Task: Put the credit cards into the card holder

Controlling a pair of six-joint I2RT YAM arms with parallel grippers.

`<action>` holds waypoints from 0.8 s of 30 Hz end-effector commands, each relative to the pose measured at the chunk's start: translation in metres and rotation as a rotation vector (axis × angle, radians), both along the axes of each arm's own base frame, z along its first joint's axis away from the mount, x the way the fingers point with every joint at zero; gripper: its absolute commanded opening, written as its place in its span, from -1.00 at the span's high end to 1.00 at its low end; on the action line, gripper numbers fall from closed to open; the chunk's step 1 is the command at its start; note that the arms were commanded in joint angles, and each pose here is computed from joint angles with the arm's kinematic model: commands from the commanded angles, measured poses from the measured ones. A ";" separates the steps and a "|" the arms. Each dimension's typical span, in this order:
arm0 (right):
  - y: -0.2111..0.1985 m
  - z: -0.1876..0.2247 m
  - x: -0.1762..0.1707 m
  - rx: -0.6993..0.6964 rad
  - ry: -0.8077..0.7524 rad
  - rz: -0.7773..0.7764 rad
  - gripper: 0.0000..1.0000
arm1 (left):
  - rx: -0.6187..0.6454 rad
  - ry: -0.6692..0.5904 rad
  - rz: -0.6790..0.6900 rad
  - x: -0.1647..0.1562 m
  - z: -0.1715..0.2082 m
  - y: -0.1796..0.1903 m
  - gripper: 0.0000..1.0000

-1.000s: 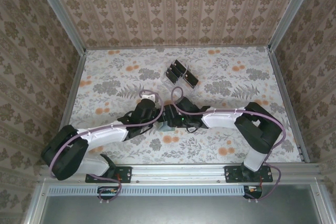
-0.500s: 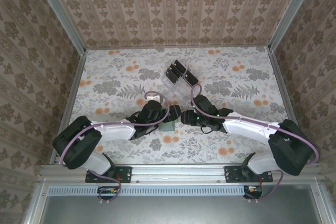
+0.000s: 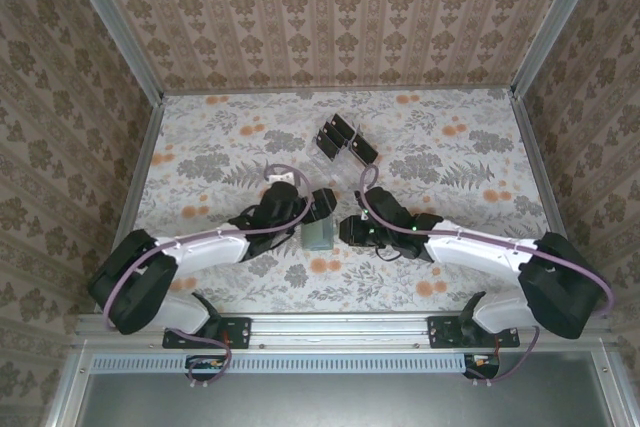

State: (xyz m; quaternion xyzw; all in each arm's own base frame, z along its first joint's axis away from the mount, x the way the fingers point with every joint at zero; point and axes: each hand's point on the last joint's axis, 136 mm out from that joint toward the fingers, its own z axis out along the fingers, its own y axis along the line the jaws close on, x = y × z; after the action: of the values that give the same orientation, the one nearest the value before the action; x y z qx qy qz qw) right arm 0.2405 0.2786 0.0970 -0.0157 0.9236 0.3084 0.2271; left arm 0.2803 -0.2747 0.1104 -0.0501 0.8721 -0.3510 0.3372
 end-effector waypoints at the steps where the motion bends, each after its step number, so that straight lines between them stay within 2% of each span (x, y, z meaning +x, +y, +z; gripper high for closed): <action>1: 0.022 0.016 0.002 0.046 -0.016 0.032 0.67 | 0.044 0.011 0.002 0.002 0.006 0.016 -1.00; 7: 0.038 0.032 -0.005 0.064 -0.037 0.065 0.78 | 0.139 0.051 0.069 0.006 0.003 0.060 -1.00; 15: 0.062 0.018 0.002 0.034 -0.005 0.102 0.90 | 0.367 0.120 0.090 0.007 -0.004 0.109 -1.00; 19: 0.067 0.003 0.005 0.002 0.020 0.105 1.00 | 0.438 0.127 0.073 0.009 -0.003 0.119 -1.00; 24: 0.063 -0.023 0.006 -0.055 0.051 0.091 1.00 | 0.489 0.125 0.040 0.012 -0.003 0.121 -1.00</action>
State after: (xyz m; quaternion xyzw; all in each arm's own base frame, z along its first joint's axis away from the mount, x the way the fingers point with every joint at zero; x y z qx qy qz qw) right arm 0.2453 0.3380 0.0807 -0.0551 0.9319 0.3022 0.1927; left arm 0.2944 -0.1608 0.1114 -0.0371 0.9389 -0.1533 0.3058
